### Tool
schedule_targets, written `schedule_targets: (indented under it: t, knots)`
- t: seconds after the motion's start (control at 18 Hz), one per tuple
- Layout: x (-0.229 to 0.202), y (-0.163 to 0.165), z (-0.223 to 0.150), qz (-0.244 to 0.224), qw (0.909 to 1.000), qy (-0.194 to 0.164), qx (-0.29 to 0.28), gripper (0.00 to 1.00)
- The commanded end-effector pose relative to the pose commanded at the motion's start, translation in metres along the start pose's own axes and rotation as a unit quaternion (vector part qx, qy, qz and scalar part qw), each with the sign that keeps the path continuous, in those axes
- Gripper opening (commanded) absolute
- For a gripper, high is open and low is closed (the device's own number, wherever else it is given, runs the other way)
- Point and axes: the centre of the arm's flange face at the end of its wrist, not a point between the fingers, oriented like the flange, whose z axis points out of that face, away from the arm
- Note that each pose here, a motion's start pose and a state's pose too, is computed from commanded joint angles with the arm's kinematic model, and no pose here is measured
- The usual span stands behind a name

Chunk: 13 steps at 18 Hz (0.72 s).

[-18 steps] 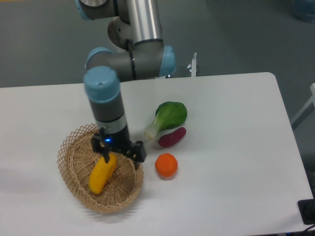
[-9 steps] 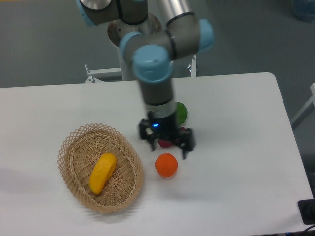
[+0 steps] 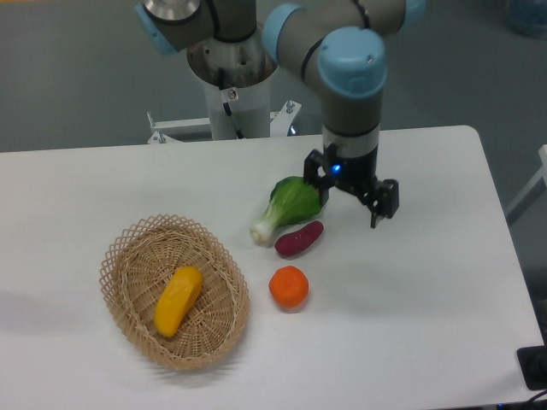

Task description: Place the mango in the basket

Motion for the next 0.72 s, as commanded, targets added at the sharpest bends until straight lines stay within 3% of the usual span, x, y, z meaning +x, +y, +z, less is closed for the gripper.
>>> schedule_targets:
  t: [0.72]
  knots:
    - [-0.0035,-0.0024,-0.0091,0.000,1.0000,0.003,0.000,1.00]
